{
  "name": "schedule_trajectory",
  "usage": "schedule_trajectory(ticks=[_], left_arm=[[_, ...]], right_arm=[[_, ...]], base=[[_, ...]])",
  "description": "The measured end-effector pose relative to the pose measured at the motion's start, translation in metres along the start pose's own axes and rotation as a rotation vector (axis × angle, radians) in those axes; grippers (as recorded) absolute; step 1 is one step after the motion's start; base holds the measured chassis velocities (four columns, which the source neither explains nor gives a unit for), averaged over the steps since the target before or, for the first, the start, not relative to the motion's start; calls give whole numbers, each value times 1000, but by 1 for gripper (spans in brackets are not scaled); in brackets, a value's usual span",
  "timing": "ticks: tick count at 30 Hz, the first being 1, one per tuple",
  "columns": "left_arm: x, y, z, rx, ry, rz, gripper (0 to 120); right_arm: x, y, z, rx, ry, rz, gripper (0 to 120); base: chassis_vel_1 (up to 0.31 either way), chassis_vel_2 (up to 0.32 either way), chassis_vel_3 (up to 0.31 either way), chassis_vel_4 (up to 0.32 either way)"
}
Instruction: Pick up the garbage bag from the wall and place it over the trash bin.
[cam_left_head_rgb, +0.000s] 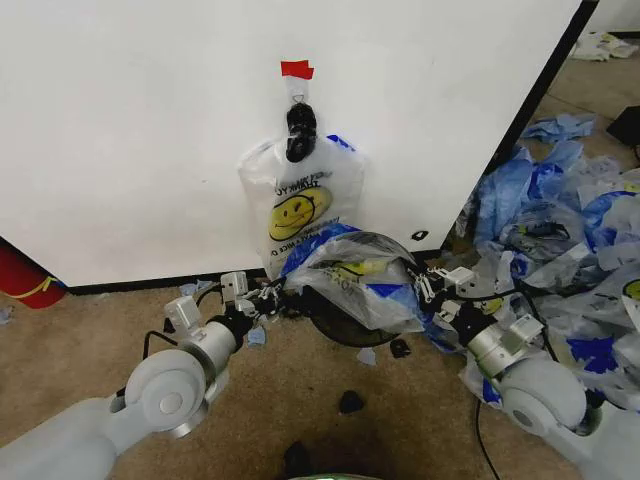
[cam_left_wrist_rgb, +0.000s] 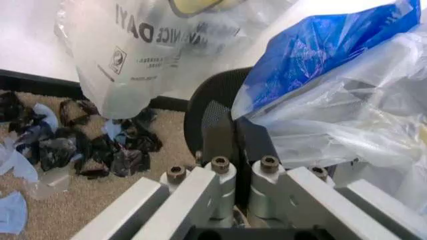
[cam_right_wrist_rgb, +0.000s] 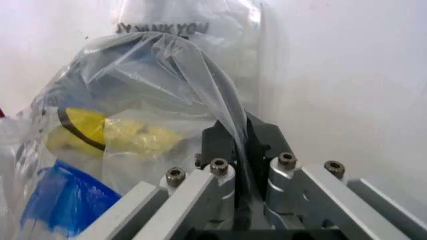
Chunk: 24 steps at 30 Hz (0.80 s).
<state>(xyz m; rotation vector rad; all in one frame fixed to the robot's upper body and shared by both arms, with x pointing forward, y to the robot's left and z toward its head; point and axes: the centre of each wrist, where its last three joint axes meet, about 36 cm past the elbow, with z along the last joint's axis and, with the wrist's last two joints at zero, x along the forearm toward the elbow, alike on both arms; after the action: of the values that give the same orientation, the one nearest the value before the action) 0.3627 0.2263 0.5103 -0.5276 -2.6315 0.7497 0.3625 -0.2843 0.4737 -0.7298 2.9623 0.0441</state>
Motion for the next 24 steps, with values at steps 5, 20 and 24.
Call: schedule_trajectory(ticks=[5, 20, 24], left_arm=[[1, 1, 2, 24, -1, -7, 0], [8, -2, 5, 54, -6, -5, 0], [11, -2, 4, 50, -20, 5, 0]], right_arm=[[-2, 16, -15, -223, 42, 56, 0], [-3, 23, -24, -363, 42, 90, 0], [-1, 23, -21, -320, 42, 84, 0]], base=[[0, 0, 0, 0], [0, 0, 0, 0], [0, 0, 0, 0]])
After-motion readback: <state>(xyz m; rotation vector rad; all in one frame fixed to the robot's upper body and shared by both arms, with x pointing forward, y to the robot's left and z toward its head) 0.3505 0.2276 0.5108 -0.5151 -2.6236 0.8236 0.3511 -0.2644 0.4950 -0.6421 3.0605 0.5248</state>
